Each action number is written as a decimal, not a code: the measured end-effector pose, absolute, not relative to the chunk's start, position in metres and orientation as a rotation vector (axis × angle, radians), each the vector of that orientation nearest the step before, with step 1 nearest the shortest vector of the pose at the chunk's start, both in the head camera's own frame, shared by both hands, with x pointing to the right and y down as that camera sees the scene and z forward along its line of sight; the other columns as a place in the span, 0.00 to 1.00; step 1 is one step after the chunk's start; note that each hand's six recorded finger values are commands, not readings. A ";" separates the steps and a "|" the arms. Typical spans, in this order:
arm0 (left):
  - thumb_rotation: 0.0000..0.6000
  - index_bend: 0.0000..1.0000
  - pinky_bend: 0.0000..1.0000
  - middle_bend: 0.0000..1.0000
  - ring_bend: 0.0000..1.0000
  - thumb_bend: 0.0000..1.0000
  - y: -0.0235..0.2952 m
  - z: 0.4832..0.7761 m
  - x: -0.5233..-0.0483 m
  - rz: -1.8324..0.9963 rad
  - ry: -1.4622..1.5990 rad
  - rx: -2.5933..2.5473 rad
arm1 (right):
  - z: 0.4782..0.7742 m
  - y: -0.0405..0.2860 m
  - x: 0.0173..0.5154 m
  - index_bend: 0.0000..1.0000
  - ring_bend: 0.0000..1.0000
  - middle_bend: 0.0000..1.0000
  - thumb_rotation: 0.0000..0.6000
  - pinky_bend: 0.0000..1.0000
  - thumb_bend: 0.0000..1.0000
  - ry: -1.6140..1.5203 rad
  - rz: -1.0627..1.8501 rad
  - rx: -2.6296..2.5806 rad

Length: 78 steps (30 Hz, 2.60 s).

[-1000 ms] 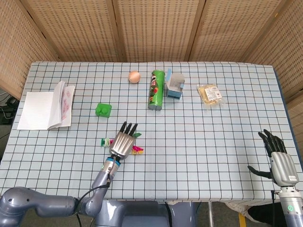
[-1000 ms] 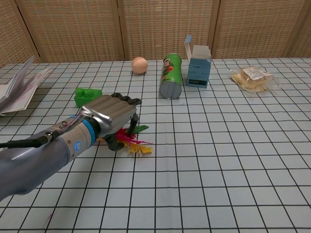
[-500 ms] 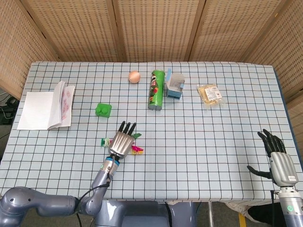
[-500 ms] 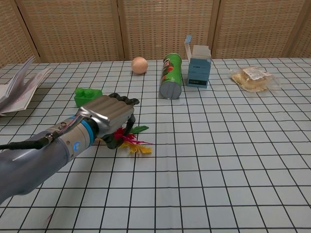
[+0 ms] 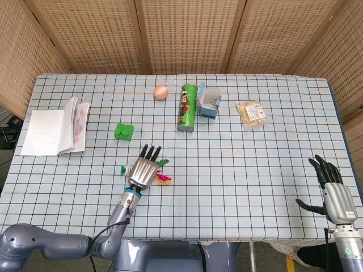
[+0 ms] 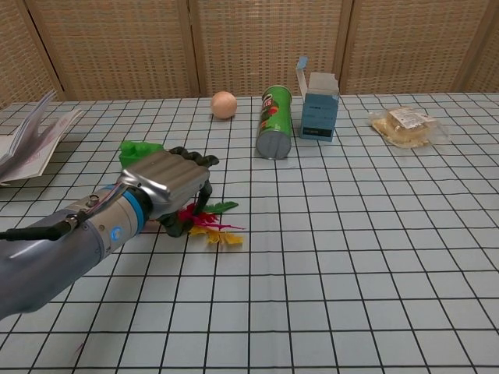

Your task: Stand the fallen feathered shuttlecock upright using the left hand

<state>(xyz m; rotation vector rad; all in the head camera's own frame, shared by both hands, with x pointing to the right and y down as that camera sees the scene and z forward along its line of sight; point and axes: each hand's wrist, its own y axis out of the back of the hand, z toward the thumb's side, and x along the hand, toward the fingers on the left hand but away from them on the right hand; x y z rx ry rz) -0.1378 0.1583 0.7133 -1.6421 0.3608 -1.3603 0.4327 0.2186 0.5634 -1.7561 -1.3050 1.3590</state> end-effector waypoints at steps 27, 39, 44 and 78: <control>1.00 0.66 0.00 0.00 0.00 0.56 0.129 0.640 -0.185 -1.258 0.608 -1.667 | 0.560 0.219 0.431 0.03 0.00 0.00 1.00 0.00 0.04 -1.304 1.345 -1.752; 1.00 0.66 0.00 0.00 0.00 0.56 0.123 0.630 -0.204 -1.227 0.683 -1.682 | 0.562 0.220 0.429 0.03 0.00 0.00 1.00 0.00 0.04 -1.289 1.355 -1.748; 1.00 0.66 0.00 0.00 0.00 0.56 0.123 0.635 -0.208 -1.241 0.675 -1.679 | 0.562 0.220 0.429 0.03 0.00 0.00 1.00 0.00 0.04 -1.288 1.358 -1.747; 1.00 0.04 0.00 0.00 0.00 0.19 0.149 0.633 -0.266 -1.093 1.006 -1.800 | 0.561 0.223 0.424 0.03 0.00 0.00 1.00 0.00 0.04 -1.267 1.352 -1.746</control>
